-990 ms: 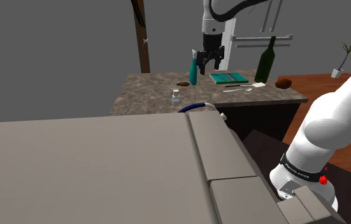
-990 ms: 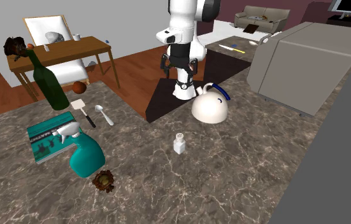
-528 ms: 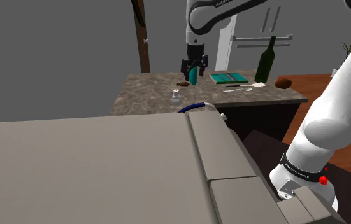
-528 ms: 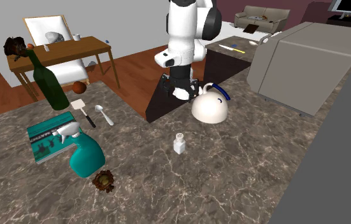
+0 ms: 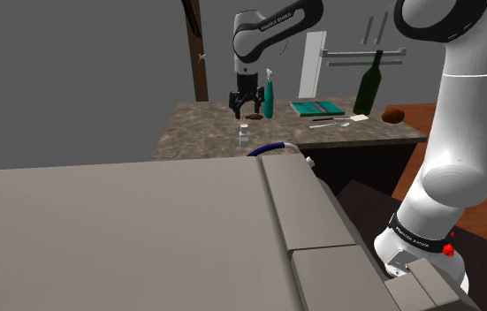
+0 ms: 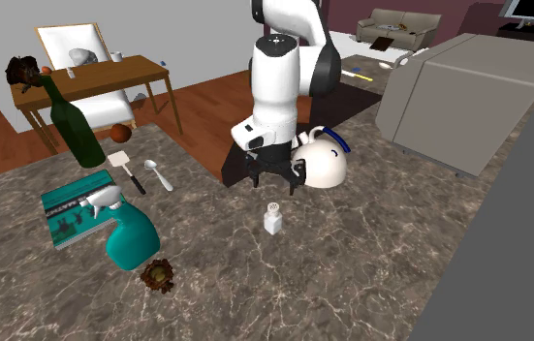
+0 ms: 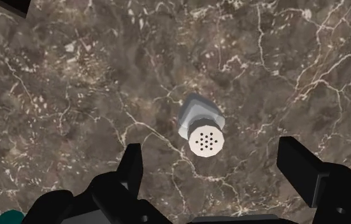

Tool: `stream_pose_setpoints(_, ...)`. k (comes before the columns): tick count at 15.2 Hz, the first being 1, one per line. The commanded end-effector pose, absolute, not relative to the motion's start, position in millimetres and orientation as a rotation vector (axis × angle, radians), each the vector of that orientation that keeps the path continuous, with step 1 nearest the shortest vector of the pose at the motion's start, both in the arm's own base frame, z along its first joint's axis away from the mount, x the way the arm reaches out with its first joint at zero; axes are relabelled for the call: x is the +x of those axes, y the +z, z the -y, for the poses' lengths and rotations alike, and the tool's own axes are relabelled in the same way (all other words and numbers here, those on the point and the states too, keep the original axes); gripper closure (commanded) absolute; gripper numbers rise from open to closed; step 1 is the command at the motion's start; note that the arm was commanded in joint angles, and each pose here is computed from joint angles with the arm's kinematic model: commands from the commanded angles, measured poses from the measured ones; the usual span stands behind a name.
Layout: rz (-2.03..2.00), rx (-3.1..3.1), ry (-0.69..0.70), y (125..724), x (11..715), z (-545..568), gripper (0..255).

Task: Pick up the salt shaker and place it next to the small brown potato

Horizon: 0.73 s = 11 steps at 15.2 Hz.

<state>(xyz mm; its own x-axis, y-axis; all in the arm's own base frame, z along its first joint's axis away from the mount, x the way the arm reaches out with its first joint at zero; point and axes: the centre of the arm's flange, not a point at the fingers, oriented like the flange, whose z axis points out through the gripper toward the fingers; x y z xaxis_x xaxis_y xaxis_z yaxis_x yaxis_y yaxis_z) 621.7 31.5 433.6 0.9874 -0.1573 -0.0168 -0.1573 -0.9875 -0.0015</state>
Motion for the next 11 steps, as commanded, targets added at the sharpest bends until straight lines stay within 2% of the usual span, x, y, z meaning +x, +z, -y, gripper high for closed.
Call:
stream_pose_setpoints(1,-0.251,-3.122,0.031,420.0,639.3,-32.2,0)
stream_pose_setpoints(11,-0.251,-3.122,0.031,380.0,638.5,-32.6,0)
